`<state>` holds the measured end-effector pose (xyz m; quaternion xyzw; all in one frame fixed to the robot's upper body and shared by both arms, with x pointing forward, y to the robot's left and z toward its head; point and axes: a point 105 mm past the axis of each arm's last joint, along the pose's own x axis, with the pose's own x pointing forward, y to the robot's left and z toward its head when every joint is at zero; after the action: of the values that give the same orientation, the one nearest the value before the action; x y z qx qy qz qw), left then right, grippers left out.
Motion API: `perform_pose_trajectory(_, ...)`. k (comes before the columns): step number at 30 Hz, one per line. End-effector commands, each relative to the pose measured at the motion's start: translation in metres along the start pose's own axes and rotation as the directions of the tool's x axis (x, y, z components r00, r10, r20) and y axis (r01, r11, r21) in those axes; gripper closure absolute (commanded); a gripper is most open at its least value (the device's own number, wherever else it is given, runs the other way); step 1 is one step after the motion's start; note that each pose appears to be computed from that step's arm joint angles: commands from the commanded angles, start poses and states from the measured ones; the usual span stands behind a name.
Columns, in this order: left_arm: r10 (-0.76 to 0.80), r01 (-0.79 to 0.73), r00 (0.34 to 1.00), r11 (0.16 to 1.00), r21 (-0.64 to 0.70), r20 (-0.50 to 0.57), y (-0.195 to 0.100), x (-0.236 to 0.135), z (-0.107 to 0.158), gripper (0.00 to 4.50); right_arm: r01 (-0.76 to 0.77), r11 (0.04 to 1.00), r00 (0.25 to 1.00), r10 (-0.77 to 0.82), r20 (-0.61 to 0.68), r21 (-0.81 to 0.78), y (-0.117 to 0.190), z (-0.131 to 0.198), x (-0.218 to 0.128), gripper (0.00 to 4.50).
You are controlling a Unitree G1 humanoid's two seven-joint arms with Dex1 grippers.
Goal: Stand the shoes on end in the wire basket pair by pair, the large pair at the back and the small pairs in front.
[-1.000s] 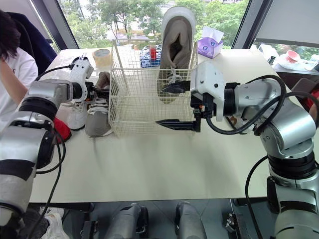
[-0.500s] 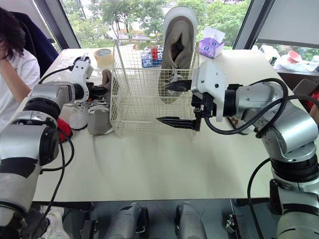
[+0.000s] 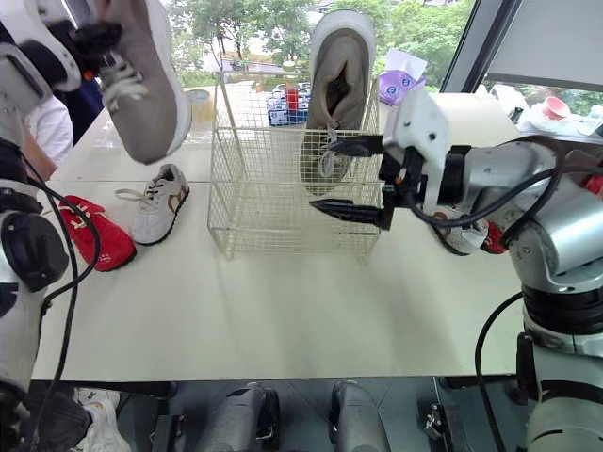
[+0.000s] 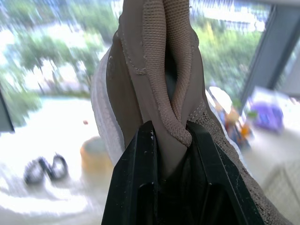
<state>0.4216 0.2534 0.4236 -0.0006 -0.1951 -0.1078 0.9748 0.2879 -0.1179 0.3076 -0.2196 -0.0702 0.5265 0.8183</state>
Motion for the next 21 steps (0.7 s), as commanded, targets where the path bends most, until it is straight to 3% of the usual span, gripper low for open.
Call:
perform_pose_trajectory(1, -0.107, 0.004, 0.876, 0.976, 0.216, 0.470, -0.054, -0.008, 0.113, 4.25, 0.083, 0.996, 0.995, -0.081, 0.062, -0.027, -0.014, 0.023, -0.017, 0.00)
perform_pose_trajectory(5, -0.224, -0.004, 0.774, 0.933, 0.359, 0.592, -0.117, -0.004, 0.116, 4.25, 0.134, 0.991, 0.989, -0.133, 0.057, -0.017, -0.018, 0.024, -0.027, 0.00)
perform_pose_trajectory(10, -0.226, -0.045, 0.723, 0.928, 0.370, 0.653, -0.152, 0.005, 0.095, 4.25, 0.174, 0.985, 0.984, -0.174, 0.039, -0.011, -0.017, 0.023, -0.034, 0.00)
perform_pose_trajectory(21, -0.178, -0.036, 0.798, 0.940, 0.340, 0.576, -0.173, 0.023, 0.007, 4.25, 0.246, 0.969, 0.969, -0.246, 0.026, -0.005, -0.012, 0.024, -0.046, 0.00)
